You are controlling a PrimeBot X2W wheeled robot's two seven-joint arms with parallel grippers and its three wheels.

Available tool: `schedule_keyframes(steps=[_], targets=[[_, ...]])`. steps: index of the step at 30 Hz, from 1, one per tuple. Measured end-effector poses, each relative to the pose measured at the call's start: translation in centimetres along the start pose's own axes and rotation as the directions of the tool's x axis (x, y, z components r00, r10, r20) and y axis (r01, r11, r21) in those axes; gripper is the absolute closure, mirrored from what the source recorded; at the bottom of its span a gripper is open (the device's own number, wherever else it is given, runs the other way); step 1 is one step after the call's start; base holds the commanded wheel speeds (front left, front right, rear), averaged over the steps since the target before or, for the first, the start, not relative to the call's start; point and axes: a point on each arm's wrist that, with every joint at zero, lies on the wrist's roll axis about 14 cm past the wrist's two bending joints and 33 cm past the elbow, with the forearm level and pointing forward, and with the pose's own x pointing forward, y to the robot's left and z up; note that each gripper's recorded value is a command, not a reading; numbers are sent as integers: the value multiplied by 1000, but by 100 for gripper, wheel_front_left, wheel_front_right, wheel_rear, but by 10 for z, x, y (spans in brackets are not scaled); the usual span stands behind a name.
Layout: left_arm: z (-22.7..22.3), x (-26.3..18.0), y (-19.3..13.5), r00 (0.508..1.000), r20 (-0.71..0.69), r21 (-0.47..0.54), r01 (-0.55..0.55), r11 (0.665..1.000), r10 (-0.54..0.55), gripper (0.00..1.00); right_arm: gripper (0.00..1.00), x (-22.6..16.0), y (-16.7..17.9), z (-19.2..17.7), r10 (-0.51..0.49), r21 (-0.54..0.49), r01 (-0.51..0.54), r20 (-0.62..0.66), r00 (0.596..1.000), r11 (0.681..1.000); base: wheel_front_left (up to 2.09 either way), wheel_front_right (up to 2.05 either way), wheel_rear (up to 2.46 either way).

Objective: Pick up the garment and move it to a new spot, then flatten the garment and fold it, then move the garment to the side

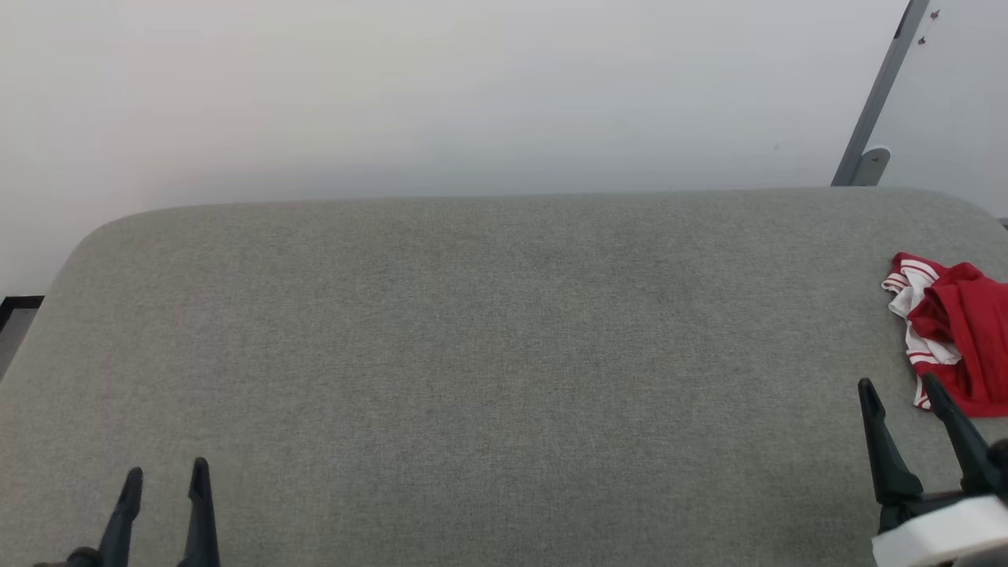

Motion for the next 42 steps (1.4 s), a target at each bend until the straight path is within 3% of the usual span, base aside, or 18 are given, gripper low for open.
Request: schedule_keyframes(steps=[28,29,42], targets=[[-6,-2,-17,999,-14,-40,38,999,-38,0,0,-22,6,1,-52,45,51,26,998,998,0,0,0],[-9,-3,-17,999,-25,-44,35,998,-36,100,100,-23,7,-1,-54,49,53,19,998,997,0,0,0],[-28,-3,-16,996,-94,-233,-32,972,10,100,100,-24,6,-22,-104,245,115,-59,993,963,0,0,0]])
